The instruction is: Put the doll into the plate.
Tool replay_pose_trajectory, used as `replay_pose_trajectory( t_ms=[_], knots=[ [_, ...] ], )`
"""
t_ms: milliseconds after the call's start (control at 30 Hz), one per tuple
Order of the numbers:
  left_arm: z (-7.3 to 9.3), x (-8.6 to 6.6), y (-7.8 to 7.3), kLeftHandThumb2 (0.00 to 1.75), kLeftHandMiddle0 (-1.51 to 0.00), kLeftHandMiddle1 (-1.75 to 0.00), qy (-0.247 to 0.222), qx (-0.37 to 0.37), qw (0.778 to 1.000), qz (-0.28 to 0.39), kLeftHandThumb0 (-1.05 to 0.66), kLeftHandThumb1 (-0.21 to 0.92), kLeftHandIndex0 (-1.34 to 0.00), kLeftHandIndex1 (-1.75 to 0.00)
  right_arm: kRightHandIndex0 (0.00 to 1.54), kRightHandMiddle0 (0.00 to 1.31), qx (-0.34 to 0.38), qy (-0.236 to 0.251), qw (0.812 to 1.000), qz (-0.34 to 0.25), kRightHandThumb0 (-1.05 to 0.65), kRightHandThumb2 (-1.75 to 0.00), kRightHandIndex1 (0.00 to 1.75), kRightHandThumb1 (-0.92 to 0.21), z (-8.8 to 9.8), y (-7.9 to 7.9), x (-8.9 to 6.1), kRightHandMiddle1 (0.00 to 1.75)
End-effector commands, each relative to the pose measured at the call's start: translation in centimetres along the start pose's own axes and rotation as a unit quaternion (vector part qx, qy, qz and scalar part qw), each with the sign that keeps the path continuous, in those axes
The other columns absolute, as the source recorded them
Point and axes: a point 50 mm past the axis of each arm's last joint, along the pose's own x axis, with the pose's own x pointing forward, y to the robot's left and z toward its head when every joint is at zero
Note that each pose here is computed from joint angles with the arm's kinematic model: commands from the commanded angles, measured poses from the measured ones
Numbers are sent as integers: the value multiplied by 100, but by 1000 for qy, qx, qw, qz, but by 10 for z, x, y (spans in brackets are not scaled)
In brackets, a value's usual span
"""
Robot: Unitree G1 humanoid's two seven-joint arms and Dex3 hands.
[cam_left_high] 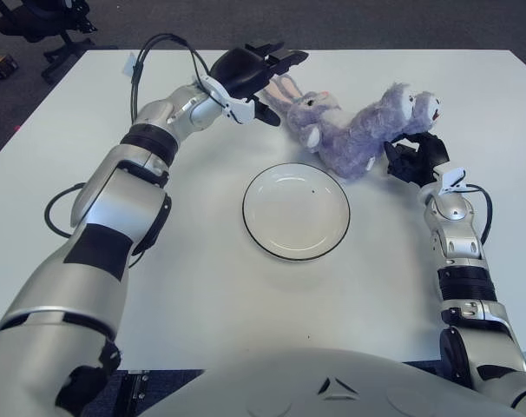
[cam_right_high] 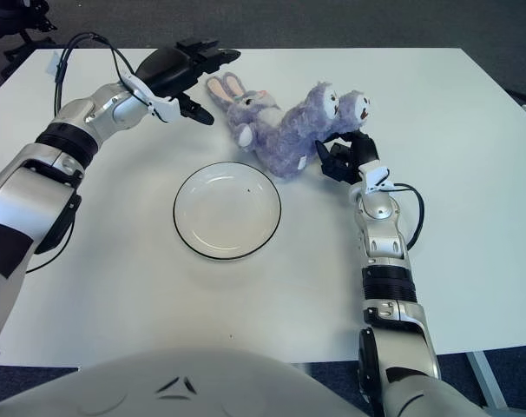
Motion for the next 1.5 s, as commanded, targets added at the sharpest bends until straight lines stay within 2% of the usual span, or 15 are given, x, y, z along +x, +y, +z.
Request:
replay_pose_trajectory(
  t_ms=[0,333,633,1033,1467],
  knots=[
    [5,8,2,0,-15,0,-12,14,1000,-18,-50,79,-19,-2,86,43,3,-2,1000,0,-38,-75,175,-68,2,1,-1,164],
    [19,22,-1,0,-17,-1,-46,51,994,-82,-49,78,-21,-3,85,43,5,-3,1000,1,-38,-75,175,-69,2,3,-1,164],
    [26,28,-3,0,-32,-3,-67,75,990,-102,-49,79,-32,-6,85,43,6,-4,1000,1,-38,-74,175,-69,2,3,-1,164],
    [33,34,-7,0,-39,-2,-76,67,987,-128,-53,81,-37,-5,84,43,10,-7,1000,-3,-38,-74,175,-69,3,4,-2,164],
    [39,41,-12,1,-51,-6,-65,48,984,-156,-56,83,-42,-7,85,42,40,-33,998,-46,-38,-76,175,-68,6,7,-4,165]
  ],
)
